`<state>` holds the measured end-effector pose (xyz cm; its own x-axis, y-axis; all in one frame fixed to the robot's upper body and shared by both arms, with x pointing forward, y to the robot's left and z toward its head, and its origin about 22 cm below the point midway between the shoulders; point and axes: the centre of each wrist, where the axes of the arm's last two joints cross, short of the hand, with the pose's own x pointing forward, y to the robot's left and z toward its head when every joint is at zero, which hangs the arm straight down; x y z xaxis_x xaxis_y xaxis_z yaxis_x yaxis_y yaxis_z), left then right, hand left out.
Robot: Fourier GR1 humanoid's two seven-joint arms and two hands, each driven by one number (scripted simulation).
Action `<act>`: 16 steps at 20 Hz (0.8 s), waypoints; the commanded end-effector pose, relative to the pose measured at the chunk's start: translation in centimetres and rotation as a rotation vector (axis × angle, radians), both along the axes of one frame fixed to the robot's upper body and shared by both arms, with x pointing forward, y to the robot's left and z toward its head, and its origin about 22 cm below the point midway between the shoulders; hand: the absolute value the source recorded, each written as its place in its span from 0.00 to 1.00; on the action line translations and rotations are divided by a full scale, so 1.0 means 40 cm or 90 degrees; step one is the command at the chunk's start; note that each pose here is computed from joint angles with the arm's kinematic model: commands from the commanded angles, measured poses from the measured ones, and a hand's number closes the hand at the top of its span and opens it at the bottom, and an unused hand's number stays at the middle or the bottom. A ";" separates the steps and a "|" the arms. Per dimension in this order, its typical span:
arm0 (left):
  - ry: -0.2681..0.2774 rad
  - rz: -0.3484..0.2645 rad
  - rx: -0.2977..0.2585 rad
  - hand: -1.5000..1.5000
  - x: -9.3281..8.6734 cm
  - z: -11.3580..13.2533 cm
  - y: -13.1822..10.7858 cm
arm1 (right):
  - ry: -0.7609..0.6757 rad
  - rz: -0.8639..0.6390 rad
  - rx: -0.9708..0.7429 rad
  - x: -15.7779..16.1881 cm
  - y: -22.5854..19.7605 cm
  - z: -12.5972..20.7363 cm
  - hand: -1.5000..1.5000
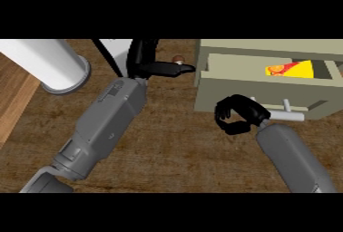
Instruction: Pick up the cup, place it into the drawer and close the drawer
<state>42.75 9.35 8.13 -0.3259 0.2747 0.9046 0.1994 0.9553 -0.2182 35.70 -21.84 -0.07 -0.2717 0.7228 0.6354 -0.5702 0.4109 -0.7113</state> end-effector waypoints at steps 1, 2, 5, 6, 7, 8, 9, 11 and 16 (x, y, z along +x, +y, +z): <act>-0.001 -0.007 0.002 0.00 -0.001 -0.006 0.072 | -0.031 -0.026 0.037 0.074 -0.016 0.013 1.00; 0.019 -0.002 -0.011 0.00 -0.016 -0.034 0.057 | -0.041 -0.039 0.052 0.072 -0.058 0.003 1.00; 0.005 -0.016 -0.014 0.00 -0.010 -0.013 0.111 | -0.087 -0.099 0.074 0.119 -0.083 0.058 1.00; 0.001 -0.015 -0.017 0.00 -0.009 -0.006 0.123 | -0.097 -0.100 0.086 0.129 -0.094 0.068 1.00; 0.005 -0.016 -0.019 0.00 -0.022 -0.026 0.097 | -0.113 -0.119 0.089 0.147 -0.108 0.098 1.00; 0.002 -0.010 -0.013 0.00 -0.016 -0.021 0.135 | -0.126 -0.125 0.107 0.168 -0.109 0.133 1.00; 0.003 -0.030 -0.009 0.00 -0.018 -0.007 0.115 | -0.128 -0.136 0.109 0.178 -0.123 0.151 1.00; 0.002 -0.036 -0.007 0.00 -0.029 -0.034 0.137 | -0.135 -0.182 0.101 0.183 -0.159 0.169 1.00; -0.004 -0.037 0.000 0.00 -0.021 -0.013 0.184 | -0.145 -0.200 0.128 0.198 -0.196 0.229 1.00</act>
